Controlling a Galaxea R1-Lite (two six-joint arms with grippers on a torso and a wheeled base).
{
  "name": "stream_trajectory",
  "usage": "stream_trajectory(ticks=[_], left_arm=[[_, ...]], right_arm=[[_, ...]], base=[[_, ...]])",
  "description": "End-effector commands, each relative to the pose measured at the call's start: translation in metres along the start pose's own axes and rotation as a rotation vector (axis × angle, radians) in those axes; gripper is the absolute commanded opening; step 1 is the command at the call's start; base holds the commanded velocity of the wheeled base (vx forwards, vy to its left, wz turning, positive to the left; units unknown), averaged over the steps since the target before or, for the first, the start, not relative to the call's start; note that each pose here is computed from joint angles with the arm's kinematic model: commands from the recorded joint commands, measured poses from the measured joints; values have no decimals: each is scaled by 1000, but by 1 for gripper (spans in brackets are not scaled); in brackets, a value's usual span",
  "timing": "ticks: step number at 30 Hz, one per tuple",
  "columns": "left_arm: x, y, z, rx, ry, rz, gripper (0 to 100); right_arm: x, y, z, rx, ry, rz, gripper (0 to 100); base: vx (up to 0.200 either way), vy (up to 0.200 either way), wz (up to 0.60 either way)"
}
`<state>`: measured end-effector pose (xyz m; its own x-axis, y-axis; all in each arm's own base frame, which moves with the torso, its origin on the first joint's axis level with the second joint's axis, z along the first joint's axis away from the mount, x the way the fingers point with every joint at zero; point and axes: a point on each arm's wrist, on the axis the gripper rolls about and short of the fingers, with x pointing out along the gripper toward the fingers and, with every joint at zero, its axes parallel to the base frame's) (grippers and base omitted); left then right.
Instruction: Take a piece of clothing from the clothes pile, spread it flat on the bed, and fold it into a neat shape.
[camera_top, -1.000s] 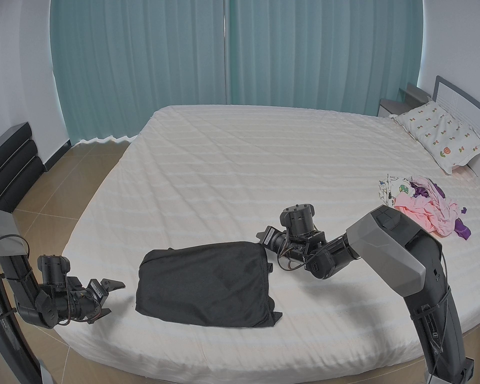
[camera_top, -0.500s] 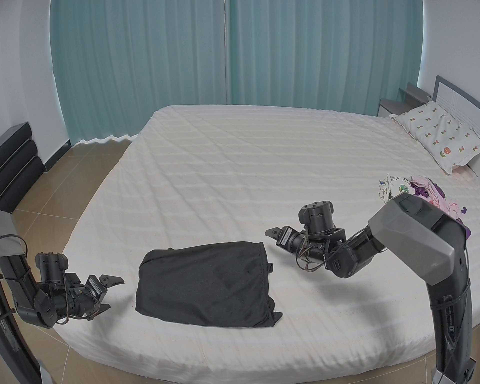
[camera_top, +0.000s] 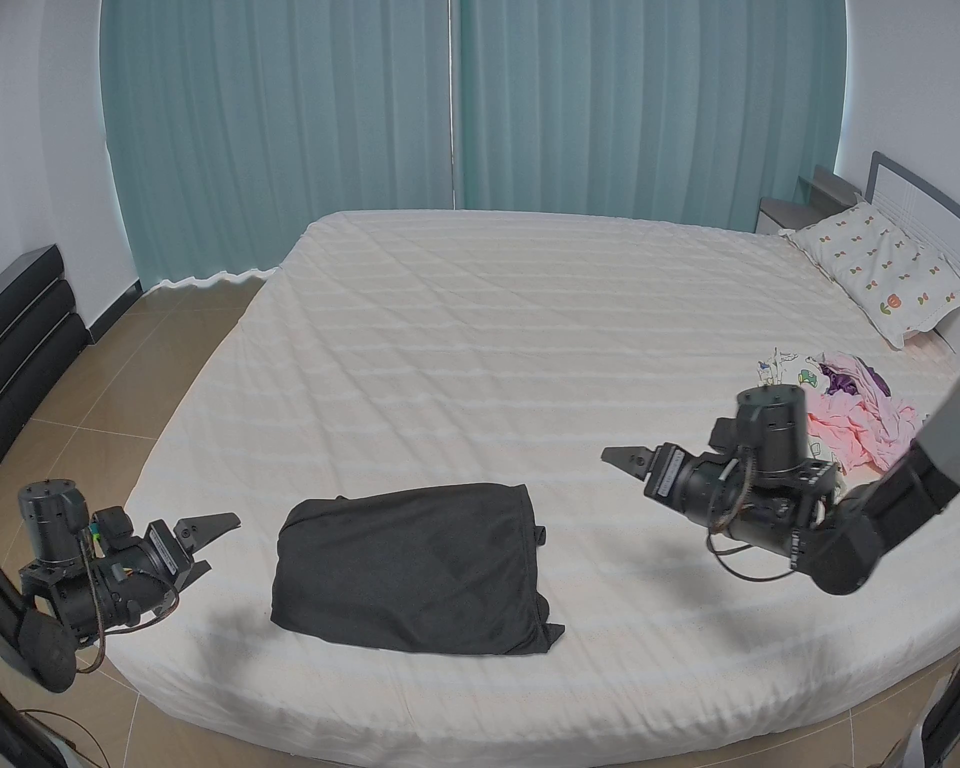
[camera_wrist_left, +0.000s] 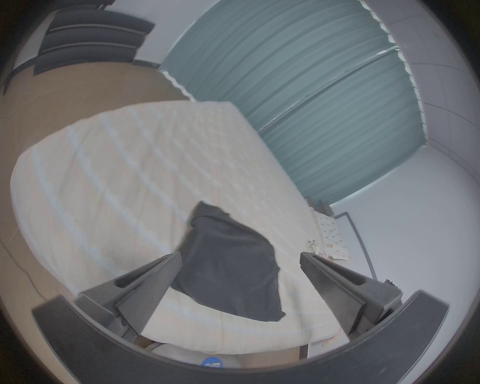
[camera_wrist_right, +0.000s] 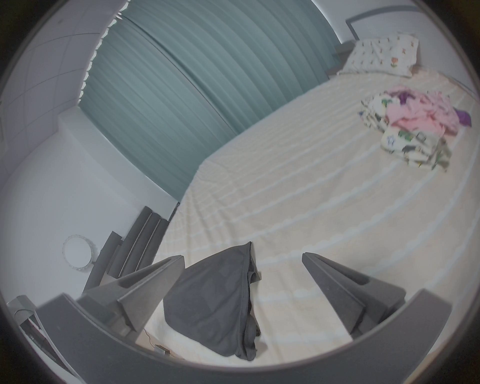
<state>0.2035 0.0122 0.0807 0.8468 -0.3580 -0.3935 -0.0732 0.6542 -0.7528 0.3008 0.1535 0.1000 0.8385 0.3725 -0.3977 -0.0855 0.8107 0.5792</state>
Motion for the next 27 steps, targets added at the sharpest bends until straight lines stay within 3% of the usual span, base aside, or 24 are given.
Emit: stream_trajectory(ticks=[1,6,9,14,20,23,27], left_arm=[[-80,-50,-33,216,-102,-289,100],[-122,-53,-55,268,-122,-364,100],[-148,-49,-74,332,-109,-428,100],[-180,-37,-95,355,-87,-460,100],[-177,-21,-108,409,-126,-397,100],[-174,-16,-111,406,-140,-354,100],[-179,-13,-115,414,-229,-340,100]], right_arm=[[-140,0,13,-97,-178,125,100],[-190,-19,1,-210,-251,125,100],[-210,-31,-7,-221,-288,114,100],[-231,-53,-19,-221,-344,44,100],[-257,-70,-33,-264,-431,-30,100],[-273,-77,-44,-261,-437,-58,100],[-288,-84,-61,-263,-400,-70,100]], base=[[0,0,0],[0,0,0],[0,0,0],[0,0,0],[0,0,0],[0,0,0],[0,0,0]])
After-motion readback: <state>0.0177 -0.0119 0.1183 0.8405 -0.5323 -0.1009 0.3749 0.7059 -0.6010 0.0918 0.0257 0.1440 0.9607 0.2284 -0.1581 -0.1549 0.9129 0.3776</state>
